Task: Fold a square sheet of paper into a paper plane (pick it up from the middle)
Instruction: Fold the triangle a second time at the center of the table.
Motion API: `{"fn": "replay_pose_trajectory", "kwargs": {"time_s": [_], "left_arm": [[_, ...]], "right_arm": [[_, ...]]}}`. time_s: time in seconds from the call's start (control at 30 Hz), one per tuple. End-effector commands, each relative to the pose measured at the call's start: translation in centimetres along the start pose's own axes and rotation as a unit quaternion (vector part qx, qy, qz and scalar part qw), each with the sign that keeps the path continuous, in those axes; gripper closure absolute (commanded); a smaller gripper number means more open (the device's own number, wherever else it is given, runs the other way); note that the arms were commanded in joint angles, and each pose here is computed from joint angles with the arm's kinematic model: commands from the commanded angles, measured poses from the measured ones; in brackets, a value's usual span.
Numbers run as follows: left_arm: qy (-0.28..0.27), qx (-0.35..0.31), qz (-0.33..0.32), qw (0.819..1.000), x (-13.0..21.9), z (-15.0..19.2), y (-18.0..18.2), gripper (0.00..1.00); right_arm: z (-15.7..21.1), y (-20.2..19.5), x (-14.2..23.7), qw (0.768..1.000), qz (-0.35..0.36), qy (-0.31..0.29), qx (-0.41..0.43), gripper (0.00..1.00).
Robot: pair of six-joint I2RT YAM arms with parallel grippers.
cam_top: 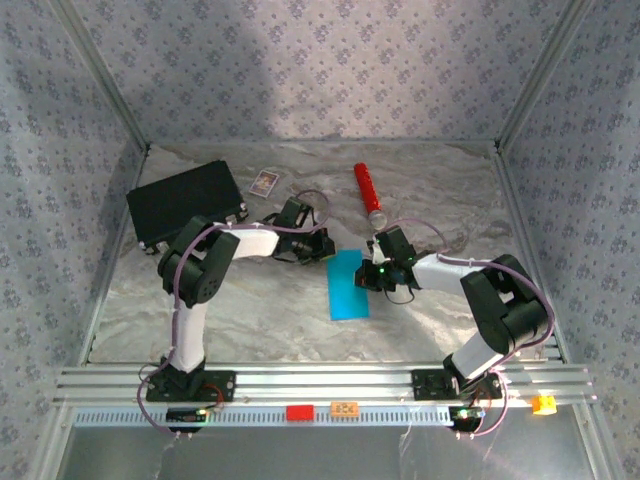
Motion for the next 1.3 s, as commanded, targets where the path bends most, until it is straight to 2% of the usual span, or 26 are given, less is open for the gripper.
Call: {"fn": "replay_pose_trajectory", "kwargs": {"time_s": [0.0, 0.1, 0.23, 0.33, 0.7, 1.13, 1.27], "left_arm": [[0.008, 0.01, -0.031, 0.999, -0.7, 0.3, 2.2, 0.99], [0.011, 0.017, -0.041, 0.999, -0.8, 0.8, 3.1, 0.99], [0.013, 0.021, -0.039, 0.999, -0.9, 1.0, 3.2, 0.99], [0.015, 0.022, -0.038, 0.999, -0.8, 1.1, 3.2, 0.99], [0.016, 0.029, -0.037, 0.999, -0.8, 1.2, 3.2, 1.0], [0.023, 0.033, -0.037, 0.999, -1.1, 1.4, 3.6, 1.0], [0.024, 0.035, -0.037, 0.998, -1.2, 1.5, 3.7, 1.0]], "right_arm": [[0.9, 0.8, 1.2, 1.0, -0.013, 0.025, 0.004, 0.96], [0.6, 2.2, 3.7, 1.0, -0.02, -0.002, 0.013, 0.85], [1.7, 1.4, 5.9, 0.999, -0.009, -0.015, -0.029, 0.69], [3.1, 0.6, 6.3, 0.997, -0.018, -0.008, -0.073, 0.65], [7.8, -0.9, 5.4, 0.985, -0.05, 0.046, -0.158, 0.61], [7.1, -0.2, 3.7, 0.984, -0.081, 0.052, -0.148, 0.63], [7.5, -0.9, 3.4, 0.986, -0.053, 0.059, -0.15, 0.63]]}}
Point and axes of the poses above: each hand's point on the last joint's axis, 136 mm out from that joint toward the fingers, its own x axis back along the fingers, its own y axis along the line the jaws close on, z = x × y, the point moved 6 cm from there along x, back along the fingers, and after that the axes turned 2 degrees about x, right-handed, at the moved point
